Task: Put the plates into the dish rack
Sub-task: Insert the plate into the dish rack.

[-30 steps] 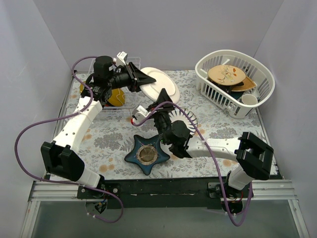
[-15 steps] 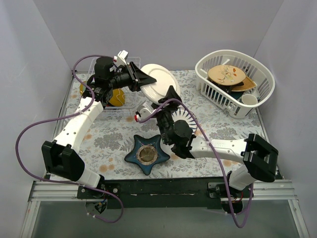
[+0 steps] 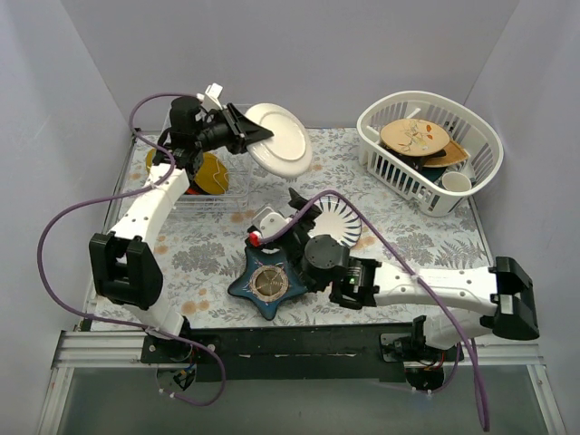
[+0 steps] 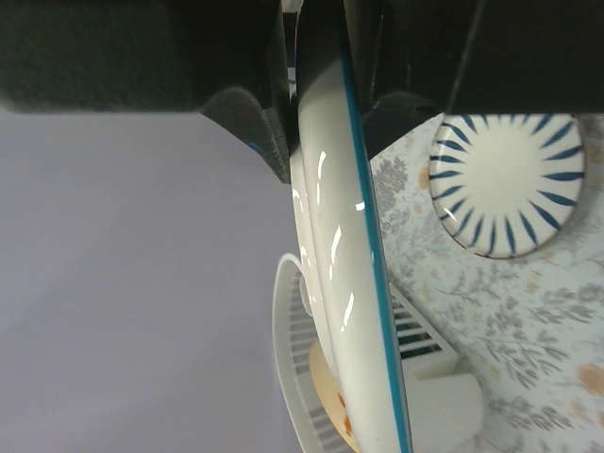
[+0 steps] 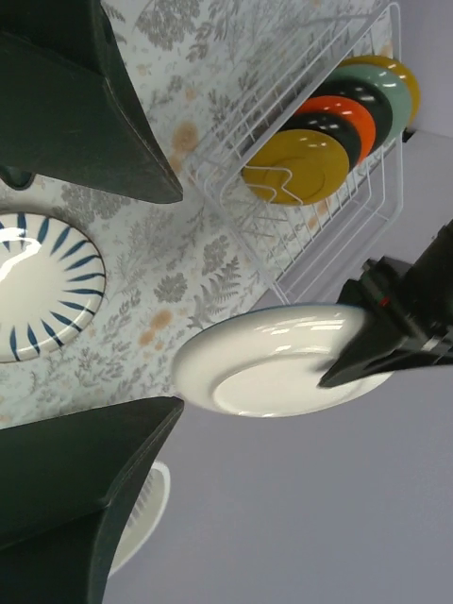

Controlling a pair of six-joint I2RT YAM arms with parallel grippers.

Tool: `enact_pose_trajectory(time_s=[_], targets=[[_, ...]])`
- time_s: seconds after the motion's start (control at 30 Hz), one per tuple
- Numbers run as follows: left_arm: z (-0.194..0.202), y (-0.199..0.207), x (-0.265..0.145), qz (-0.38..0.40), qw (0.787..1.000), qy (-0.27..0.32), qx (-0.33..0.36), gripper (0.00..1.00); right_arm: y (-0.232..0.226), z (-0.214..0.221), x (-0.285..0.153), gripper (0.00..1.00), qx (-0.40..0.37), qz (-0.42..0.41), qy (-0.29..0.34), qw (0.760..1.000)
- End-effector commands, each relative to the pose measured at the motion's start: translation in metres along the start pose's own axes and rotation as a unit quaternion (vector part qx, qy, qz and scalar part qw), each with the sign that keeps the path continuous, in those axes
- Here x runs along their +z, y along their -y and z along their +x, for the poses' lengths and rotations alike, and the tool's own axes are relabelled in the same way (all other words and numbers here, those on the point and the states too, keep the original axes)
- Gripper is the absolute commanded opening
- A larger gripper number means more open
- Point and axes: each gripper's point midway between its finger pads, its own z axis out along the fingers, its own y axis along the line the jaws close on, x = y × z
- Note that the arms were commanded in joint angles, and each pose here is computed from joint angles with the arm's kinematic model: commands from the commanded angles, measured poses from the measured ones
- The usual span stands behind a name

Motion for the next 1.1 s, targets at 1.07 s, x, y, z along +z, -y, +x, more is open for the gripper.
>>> enact_pose_trajectory(time_s=[1.07], targets=[[-0.156, -0.172, -0.124, -0.160, 0.957, 0.125, 0.209, 0.00, 0.050, 0.061, -0.062, 0.92, 0.197, 0.008, -0.119, 0.973]])
